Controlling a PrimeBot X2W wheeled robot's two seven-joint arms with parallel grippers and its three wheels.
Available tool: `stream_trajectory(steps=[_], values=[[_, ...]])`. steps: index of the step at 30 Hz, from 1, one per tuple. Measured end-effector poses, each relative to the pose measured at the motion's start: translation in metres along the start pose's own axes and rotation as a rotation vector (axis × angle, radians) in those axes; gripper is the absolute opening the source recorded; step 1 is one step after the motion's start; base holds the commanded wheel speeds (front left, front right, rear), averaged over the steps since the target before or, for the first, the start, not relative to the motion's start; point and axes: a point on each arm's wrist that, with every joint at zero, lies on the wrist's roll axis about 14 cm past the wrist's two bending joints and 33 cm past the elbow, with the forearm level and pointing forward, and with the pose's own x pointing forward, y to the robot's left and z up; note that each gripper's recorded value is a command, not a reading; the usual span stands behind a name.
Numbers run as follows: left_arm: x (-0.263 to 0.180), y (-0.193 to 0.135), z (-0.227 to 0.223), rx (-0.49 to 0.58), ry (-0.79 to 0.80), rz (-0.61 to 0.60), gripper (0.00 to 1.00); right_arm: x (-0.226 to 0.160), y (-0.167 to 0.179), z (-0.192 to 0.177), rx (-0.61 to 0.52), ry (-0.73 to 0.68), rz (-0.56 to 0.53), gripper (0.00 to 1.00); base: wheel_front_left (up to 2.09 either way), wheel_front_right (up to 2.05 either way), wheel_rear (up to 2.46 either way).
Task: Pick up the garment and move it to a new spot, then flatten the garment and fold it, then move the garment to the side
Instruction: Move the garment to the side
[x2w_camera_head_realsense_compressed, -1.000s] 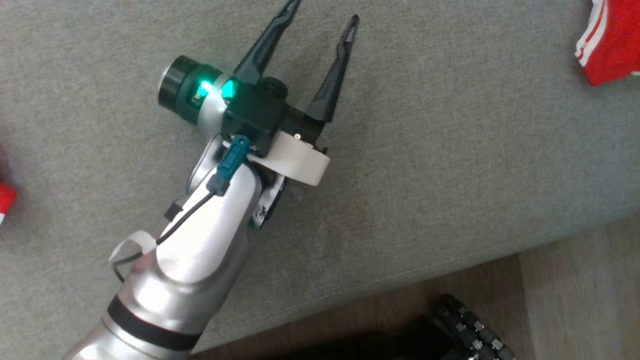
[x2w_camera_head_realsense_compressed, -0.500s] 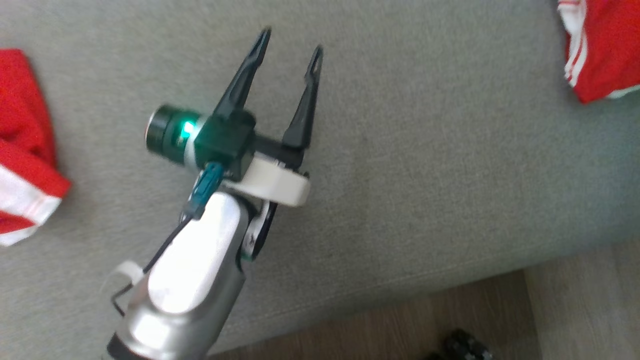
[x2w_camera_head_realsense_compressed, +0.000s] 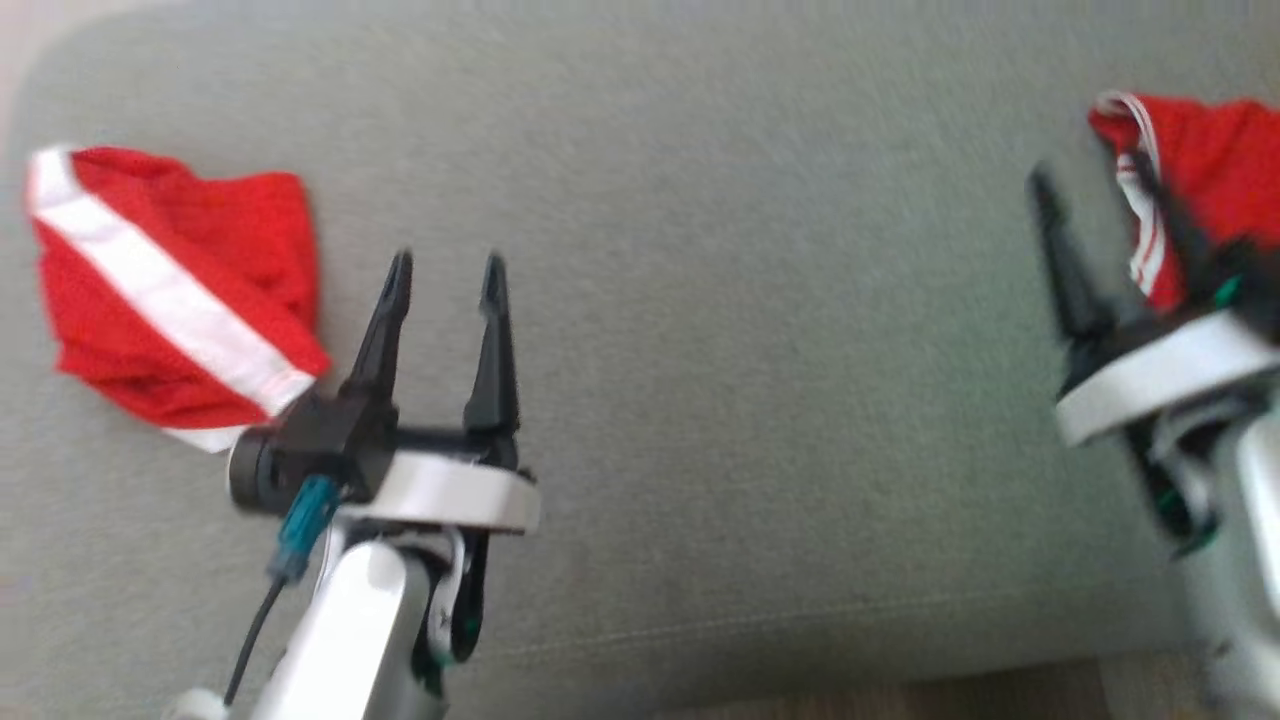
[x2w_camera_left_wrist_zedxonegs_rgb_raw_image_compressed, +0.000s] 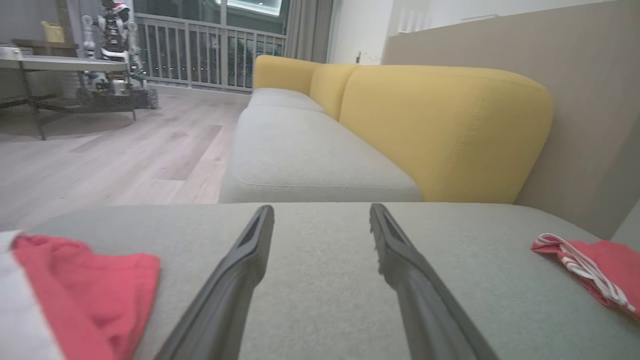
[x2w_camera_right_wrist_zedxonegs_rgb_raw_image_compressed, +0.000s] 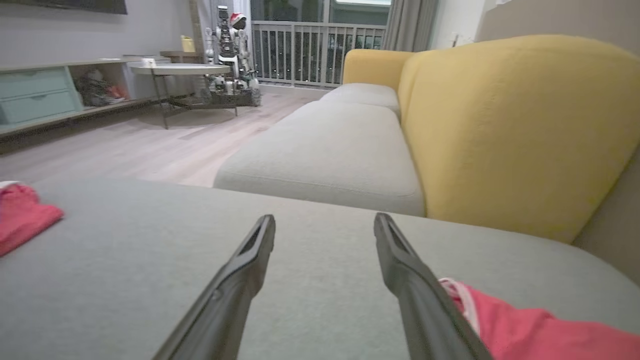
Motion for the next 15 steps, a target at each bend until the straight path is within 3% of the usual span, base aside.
stream_trajectory(steps=[6, 15], values=[[-0.031, 0.029, 0.018, 0.001, -0.024, 0.110, 1.00, -0.017, 0.052, -0.002, 0.019, -0.018, 0.078, 1.00, 0.00, 0.00, 0.00], [-0.077, 0.042, 0.022, -0.032, -0.011, 0.154, 1.00, -0.059, 0.070, -0.009, 0.058, -0.025, 0.027, 1.00, 0.00, 0.00, 0.00]])
